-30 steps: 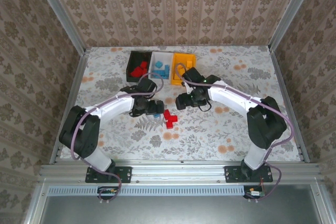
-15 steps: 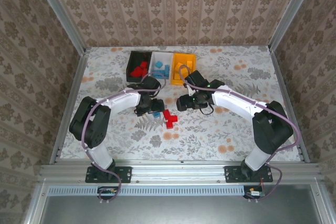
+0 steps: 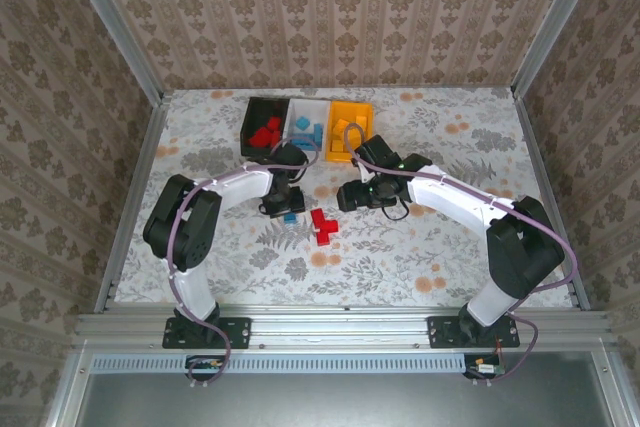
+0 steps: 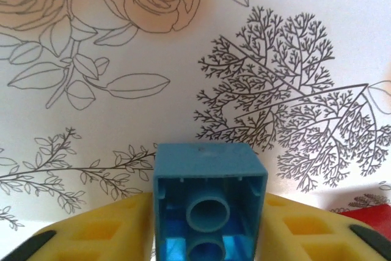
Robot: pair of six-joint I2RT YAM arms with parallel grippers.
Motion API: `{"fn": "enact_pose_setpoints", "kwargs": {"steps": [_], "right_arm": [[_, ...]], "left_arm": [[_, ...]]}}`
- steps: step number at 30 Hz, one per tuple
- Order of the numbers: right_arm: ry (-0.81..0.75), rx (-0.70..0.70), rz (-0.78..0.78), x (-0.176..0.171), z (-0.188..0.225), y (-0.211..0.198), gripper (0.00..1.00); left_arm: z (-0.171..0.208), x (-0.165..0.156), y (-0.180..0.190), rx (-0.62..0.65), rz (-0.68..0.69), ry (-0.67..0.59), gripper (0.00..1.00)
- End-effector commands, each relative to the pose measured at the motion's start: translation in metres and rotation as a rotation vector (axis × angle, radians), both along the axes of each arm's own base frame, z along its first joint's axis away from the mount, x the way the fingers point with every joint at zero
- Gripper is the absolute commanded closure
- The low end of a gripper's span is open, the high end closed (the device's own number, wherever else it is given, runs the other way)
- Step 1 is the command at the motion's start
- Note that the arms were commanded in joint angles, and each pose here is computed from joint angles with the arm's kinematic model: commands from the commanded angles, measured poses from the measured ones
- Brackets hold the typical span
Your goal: Sort the legos into containers by color
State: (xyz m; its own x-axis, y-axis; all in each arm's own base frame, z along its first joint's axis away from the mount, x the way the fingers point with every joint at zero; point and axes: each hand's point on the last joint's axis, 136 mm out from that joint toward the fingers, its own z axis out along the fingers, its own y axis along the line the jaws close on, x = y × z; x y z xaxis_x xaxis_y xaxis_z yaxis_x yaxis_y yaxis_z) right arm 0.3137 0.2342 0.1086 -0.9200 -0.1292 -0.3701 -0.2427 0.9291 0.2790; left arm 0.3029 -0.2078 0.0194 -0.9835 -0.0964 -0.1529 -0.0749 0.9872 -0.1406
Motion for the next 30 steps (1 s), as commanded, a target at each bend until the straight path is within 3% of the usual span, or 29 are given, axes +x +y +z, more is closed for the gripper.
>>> {"fn": "enact_pose_setpoints", "kwargs": {"steps": [1,5,12,16,21,30], "right_arm": [[-0.014,0.006,-0.007,-0.003,0.004,-0.001,0.22],[-0.018,0.006,-0.009,-0.003,0.004,-0.002,0.22],[-0.027,-0.001,-0.022,-0.010,0.008,-0.012,0.22],[-0.031,0.005,-0.048,-0.019,0.009,-0.024,0.21],[-0.025,0.023,-0.075,-0.033,0.009,-0.034,0.21],[-0.006,0.113,-0.105,-0.056,0.008,-0.035,0.22]], "left_arm": [[-0.001,0.010,-0.016,-0.058,-0.024,-0.019,0.62],[0.008,0.013,-0.018,-0.079,-0.030,-0.041,0.71],[0.058,0.044,-0.027,-0.214,-0.044,-0.146,0.71],[0.103,0.079,-0.031,-0.297,-0.065,-0.220,0.70],[0.151,0.135,-0.032,-0.290,-0.114,-0.313,0.69],[0.150,0.220,-0.057,-0.209,-0.210,-0.341,0.67]]}}
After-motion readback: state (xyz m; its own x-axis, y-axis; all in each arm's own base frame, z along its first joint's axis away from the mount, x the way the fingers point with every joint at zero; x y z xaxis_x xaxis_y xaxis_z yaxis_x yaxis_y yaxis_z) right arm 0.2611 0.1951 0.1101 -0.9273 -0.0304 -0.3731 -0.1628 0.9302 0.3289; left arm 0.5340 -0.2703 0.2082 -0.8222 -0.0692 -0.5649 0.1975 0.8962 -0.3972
